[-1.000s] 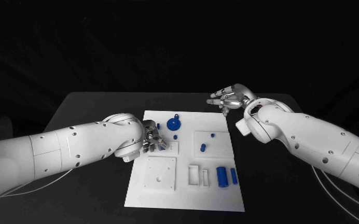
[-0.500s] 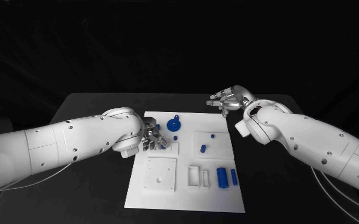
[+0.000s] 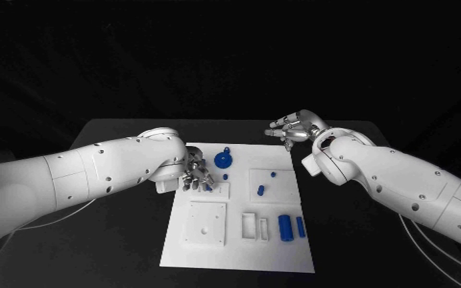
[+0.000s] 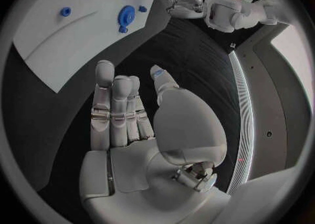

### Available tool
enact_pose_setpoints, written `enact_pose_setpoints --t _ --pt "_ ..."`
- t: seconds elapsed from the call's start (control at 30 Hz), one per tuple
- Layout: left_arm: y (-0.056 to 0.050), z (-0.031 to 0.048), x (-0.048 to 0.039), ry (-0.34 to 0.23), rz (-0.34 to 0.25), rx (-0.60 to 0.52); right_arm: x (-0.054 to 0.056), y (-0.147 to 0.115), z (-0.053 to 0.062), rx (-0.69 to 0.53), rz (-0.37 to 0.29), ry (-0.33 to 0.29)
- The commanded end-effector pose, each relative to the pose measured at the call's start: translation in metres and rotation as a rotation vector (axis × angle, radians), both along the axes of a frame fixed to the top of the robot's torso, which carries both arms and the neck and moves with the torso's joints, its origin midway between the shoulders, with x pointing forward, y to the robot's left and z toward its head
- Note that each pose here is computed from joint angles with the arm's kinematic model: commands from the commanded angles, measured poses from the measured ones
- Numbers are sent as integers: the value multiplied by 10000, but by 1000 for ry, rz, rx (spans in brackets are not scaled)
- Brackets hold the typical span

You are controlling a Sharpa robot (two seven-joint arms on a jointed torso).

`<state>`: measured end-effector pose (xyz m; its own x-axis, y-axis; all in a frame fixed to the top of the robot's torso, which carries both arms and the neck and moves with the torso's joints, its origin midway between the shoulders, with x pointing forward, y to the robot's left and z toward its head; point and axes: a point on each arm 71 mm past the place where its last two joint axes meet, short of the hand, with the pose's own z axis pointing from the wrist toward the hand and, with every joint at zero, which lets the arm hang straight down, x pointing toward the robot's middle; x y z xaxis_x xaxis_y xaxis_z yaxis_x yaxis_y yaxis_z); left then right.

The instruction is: Assemble the parts on the task board

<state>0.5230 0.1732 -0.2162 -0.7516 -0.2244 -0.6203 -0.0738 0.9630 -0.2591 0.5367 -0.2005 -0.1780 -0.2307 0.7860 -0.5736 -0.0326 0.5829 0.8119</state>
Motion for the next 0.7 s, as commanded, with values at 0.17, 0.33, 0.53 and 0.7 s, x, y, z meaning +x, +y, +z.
enact_pose_setpoints --t 0.17,0.33,0.53,0.7 --pt "-53 -26 57 89 -40 62 -4 22 -4 -8 17 2" --pt "-93 -25 112 92 -40 70 -5 30 -4 -7 18 2" --pt "-149 -15 150 70 -38 69 -4 32 -5 -7 18 2" --pt "-187 -13 154 64 -41 66 -4 36 -5 -7 18 3"
